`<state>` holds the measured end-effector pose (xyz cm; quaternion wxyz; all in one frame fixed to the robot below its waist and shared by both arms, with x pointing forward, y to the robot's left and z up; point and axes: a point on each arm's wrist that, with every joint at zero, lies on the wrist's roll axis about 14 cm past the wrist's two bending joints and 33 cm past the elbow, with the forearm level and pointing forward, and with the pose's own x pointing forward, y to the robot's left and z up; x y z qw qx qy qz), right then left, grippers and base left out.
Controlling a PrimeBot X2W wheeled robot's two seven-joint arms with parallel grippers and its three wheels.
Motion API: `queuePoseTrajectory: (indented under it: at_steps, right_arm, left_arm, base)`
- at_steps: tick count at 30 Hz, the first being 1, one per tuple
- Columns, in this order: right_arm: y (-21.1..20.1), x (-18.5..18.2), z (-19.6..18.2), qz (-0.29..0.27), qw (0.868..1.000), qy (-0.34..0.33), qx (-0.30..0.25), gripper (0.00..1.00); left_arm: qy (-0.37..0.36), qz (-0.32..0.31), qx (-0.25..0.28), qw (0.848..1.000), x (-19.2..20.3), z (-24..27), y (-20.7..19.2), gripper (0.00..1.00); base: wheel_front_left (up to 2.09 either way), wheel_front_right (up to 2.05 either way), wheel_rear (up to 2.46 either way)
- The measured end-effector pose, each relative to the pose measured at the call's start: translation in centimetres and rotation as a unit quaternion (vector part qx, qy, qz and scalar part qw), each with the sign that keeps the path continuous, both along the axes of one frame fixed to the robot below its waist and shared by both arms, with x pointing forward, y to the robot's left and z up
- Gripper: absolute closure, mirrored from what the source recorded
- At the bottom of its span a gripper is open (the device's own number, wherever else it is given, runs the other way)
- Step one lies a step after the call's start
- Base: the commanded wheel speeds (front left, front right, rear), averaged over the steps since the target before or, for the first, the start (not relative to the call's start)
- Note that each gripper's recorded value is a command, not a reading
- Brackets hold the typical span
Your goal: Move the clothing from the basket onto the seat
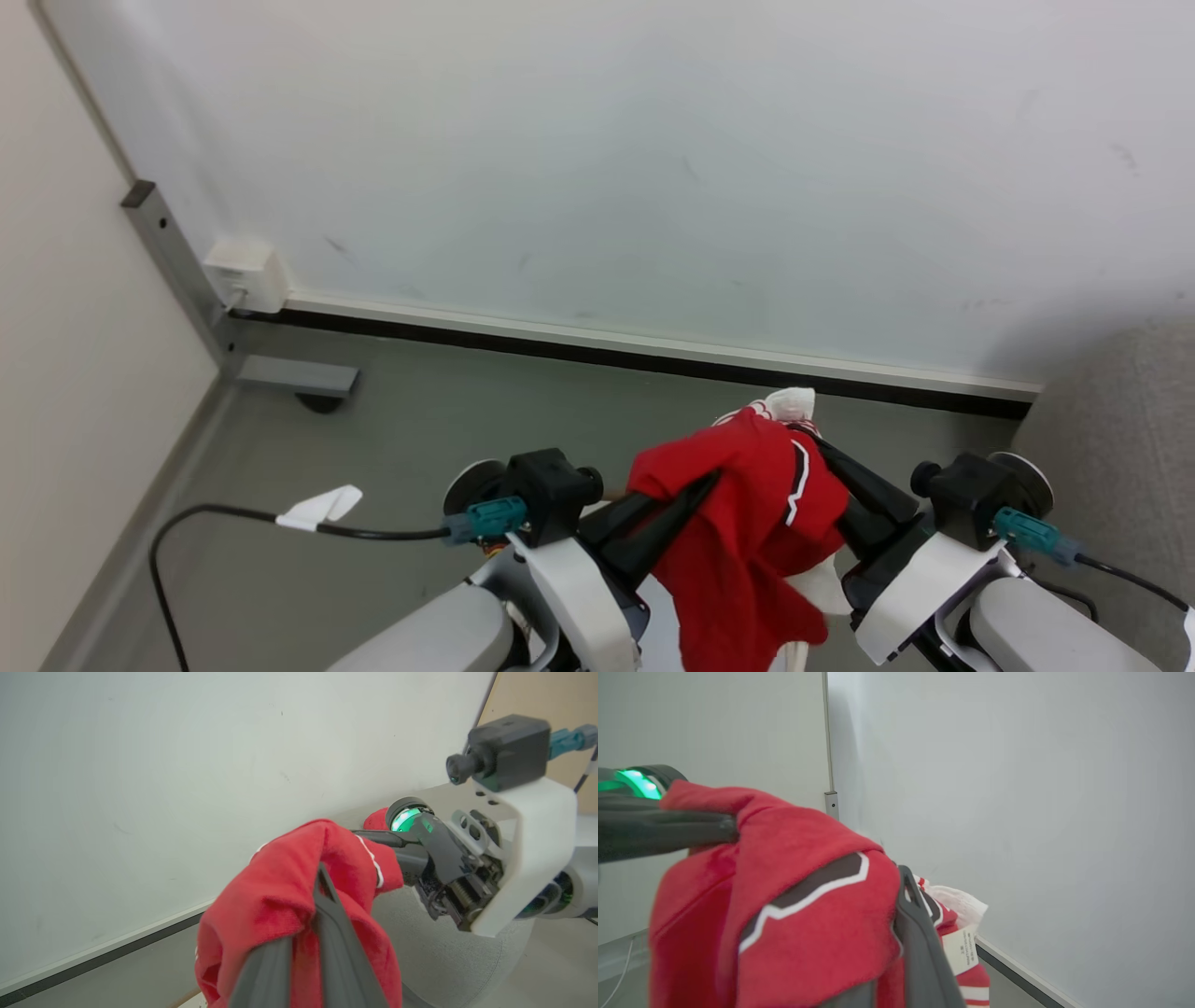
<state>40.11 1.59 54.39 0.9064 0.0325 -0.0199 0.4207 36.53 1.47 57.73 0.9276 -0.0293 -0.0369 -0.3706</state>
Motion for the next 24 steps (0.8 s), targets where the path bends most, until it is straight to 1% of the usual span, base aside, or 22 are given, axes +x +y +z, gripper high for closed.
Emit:
queuePoseTrajectory:
  at_steps: [1,7,14,17,22,24]
  right_arm:
    - [-0.4,0.0,0.0,-0.007,1.0,0.001,0.004,1.0]
    - [-3.1,0.5,1.0,-0.049,0.998,-0.004,0.026,1.0]
    - [-7.4,1.4,2.8,-0.111,0.993,-0.028,0.043,1.0]
    - [-9.5,1.5,3.5,-0.14,0.988,-0.039,0.046,1.0]
    - [-14.0,2.0,4.8,-0.198,0.977,-0.06,0.052,1.0]
    - [-15.5,1.9,5.5,-0.22,0.971,-0.064,0.071,1.0]
  left_arm:
    - [0.0,-0.001,0.0,1.0,0.1,-0.1,-0.1,0.0]
    - [-0.001,-0.019,-0.002,1.0,0.3,-0.1,-1.6,0.0]
    - [-0.005,-0.046,-0.007,0.999,0.5,0.0,-3.6,0.0]
    - [-0.01,-0.058,-0.012,0.998,0.6,0.2,-4.5,0.0]
    - [-0.018,-0.083,-0.014,0.996,0.7,0.1,-6.2,0.0]
    - [-0.026,-0.093,-0.013,0.995,0.8,0.1,-7.0,0.0]
  base:
    - [0.0,0.0,0.0]
    - [0.0,0.0,0.0]
    - [0.0,0.0,0.0]
    - [0.0,0.0,0.0]
    - [0.0,0.0,0.0]
    - [0.0,0.0,0.0]
